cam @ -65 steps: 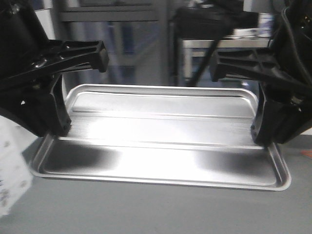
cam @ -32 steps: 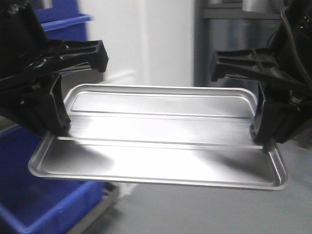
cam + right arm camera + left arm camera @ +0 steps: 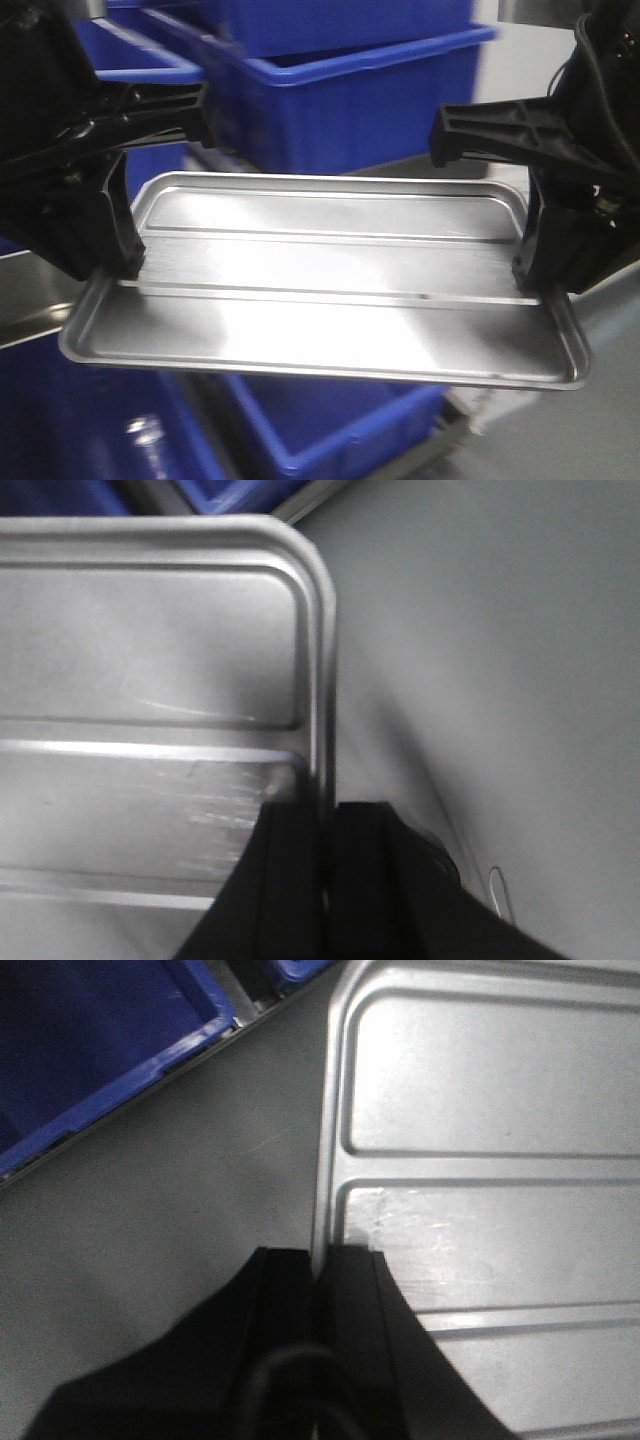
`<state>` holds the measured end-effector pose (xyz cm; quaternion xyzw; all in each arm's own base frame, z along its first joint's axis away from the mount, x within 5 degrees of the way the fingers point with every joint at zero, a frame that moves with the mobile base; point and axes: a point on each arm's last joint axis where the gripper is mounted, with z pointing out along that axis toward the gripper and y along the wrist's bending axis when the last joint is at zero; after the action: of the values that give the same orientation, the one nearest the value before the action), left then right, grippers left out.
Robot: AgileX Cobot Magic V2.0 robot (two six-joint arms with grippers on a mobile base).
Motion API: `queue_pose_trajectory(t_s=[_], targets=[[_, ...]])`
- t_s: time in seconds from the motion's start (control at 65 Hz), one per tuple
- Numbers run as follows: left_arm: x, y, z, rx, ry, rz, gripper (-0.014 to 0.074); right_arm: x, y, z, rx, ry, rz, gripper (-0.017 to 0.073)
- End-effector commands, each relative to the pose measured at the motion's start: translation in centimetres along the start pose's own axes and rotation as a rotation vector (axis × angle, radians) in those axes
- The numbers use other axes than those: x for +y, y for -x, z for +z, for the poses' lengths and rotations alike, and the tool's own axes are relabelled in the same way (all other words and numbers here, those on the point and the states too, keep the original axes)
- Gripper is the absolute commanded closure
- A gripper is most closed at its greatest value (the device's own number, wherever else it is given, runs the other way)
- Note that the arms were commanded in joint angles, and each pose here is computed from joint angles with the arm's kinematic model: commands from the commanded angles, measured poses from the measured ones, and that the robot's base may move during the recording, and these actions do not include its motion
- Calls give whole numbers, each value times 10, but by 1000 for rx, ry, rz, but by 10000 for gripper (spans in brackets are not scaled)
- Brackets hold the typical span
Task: Grab silver tray and place in blue box
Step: 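Carry the tray with both grippers over to the blue crate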
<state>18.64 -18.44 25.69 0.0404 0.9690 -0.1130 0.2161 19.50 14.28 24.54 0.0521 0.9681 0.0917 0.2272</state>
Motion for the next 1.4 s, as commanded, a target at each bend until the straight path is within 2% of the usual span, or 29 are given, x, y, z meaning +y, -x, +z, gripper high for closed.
queue_pose_trajectory(t_s=[0.0, 1.385], targets=[[-1, 6, -14, -50, -14, 15, 697, -1, 8, -12, -62, 13, -25, 501], [-1, 6, -14, -50, -14, 15, 697, -1, 8, -12, -62, 13, -25, 501]])
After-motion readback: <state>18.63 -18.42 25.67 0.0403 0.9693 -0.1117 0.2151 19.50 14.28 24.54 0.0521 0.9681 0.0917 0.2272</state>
